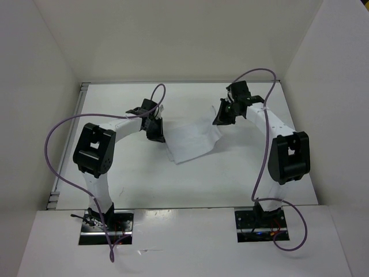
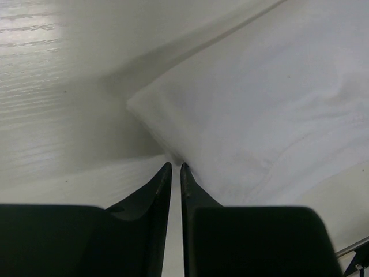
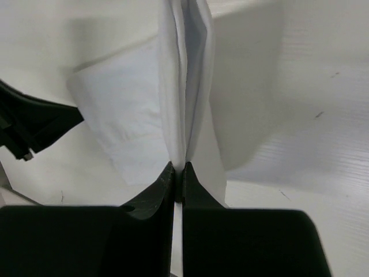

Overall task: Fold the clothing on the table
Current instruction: Fold the skirt

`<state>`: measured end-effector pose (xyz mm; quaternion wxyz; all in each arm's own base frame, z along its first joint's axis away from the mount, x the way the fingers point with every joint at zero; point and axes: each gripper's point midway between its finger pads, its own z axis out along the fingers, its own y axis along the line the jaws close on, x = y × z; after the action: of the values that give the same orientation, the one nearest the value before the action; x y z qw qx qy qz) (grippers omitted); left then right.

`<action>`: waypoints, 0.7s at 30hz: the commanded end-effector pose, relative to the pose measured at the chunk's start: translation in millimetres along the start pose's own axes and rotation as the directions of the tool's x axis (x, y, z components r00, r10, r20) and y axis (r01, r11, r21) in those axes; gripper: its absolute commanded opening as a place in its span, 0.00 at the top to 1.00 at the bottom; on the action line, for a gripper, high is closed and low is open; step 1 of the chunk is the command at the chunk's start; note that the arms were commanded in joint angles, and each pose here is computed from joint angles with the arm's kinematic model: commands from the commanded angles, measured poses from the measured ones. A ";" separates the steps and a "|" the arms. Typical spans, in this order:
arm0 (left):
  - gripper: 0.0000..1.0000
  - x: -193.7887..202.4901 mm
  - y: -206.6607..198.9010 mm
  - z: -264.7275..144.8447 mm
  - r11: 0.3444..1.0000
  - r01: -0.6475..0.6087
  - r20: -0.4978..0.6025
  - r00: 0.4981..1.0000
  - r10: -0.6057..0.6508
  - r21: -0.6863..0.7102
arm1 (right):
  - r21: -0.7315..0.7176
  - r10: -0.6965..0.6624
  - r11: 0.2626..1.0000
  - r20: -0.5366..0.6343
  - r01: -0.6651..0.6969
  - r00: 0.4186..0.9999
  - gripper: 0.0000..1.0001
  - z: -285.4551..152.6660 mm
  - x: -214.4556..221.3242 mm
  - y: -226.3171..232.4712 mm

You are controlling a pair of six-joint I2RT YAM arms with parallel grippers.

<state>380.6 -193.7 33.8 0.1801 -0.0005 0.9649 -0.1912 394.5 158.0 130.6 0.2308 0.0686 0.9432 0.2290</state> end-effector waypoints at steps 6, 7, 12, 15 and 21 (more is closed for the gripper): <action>0.83 -0.5 -10.6 13.6 0.999 -0.005 0.009 1.000 0.004 0.036 | -0.194 -0.178 0.966 -0.012 0.173 0.984 1.00 -11.4 22.3 90.7; 0.83 -0.6 -10.7 13.6 0.999 -0.005 0.009 1.000 0.004 0.037 | -0.217 -0.196 0.958 -0.016 0.188 0.980 1.00 -11.0 27.7 99.7; 0.83 3.0 -8.8 14.6 0.999 -0.002 0.001 1.000 0.002 0.033 | -0.263 -0.277 0.934 -0.109 0.241 0.955 1.00 16.1 71.0 132.3; 0.83 6.7 -6.9 15.7 1.000 0.000 -0.007 1.000 0.000 0.029 | -0.296 -0.316 0.917 -0.125 0.268 0.940 1.00 30.3 82.5 151.3; 0.83 4.6 -8.5 12.8 0.999 -0.002 0.001 1.000 0.002 0.033 | -0.319 -0.340 0.908 -0.177 0.272 0.924 1.00 63.7 97.2 168.7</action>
<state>381.5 -203.1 25.4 0.1832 0.0064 0.9629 -0.1981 330.9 333.3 110.1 0.1444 -0.1262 0.9320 0.3076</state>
